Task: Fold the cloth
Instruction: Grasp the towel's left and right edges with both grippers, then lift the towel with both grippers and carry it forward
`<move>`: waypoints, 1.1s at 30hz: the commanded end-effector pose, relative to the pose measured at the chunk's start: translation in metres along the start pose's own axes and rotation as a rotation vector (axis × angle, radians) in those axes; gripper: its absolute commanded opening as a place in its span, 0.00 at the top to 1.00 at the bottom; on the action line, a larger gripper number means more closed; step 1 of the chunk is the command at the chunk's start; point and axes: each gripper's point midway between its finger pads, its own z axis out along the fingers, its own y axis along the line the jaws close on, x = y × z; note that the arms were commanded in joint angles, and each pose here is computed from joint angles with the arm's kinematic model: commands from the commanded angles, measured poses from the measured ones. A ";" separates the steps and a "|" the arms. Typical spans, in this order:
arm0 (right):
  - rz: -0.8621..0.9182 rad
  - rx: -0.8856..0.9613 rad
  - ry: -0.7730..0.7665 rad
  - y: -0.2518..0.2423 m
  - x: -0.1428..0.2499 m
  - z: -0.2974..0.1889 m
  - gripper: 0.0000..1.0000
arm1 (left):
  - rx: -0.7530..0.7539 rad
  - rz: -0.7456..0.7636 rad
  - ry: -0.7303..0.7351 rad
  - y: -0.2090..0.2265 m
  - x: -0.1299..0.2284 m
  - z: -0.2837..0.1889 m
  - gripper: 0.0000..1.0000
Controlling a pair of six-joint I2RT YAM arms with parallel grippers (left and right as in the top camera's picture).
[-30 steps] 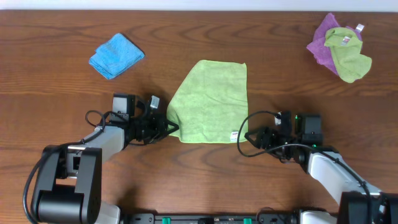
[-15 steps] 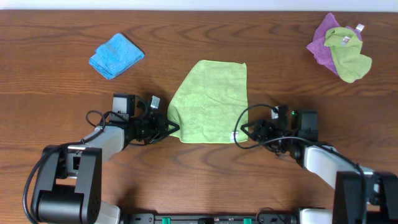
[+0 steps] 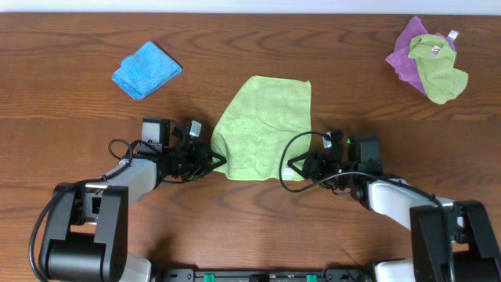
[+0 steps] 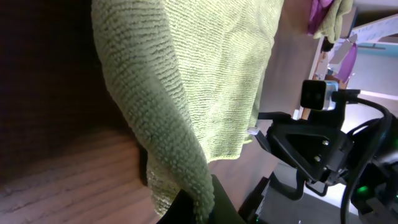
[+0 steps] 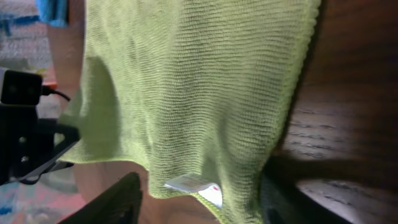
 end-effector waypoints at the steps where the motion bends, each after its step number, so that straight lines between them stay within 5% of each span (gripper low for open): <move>1: 0.081 0.158 0.018 -0.042 0.020 0.006 0.43 | 0.013 -0.007 0.013 0.000 0.003 0.000 0.94; 15: 0.098 0.226 0.007 -0.063 0.019 0.013 0.47 | 0.021 -0.007 0.019 -0.002 0.004 0.000 0.94; 21: 0.106 0.234 0.019 -0.070 0.022 0.017 0.73 | 0.030 -0.005 0.022 -0.003 0.005 0.000 0.94; 24: 0.092 0.229 0.014 -0.069 0.020 0.017 0.96 | 0.035 -0.002 0.023 -0.004 0.005 0.000 0.94; 33: 0.015 0.078 -0.004 -0.025 -0.002 0.016 0.99 | 0.096 0.057 0.018 -0.021 -0.003 -0.001 0.94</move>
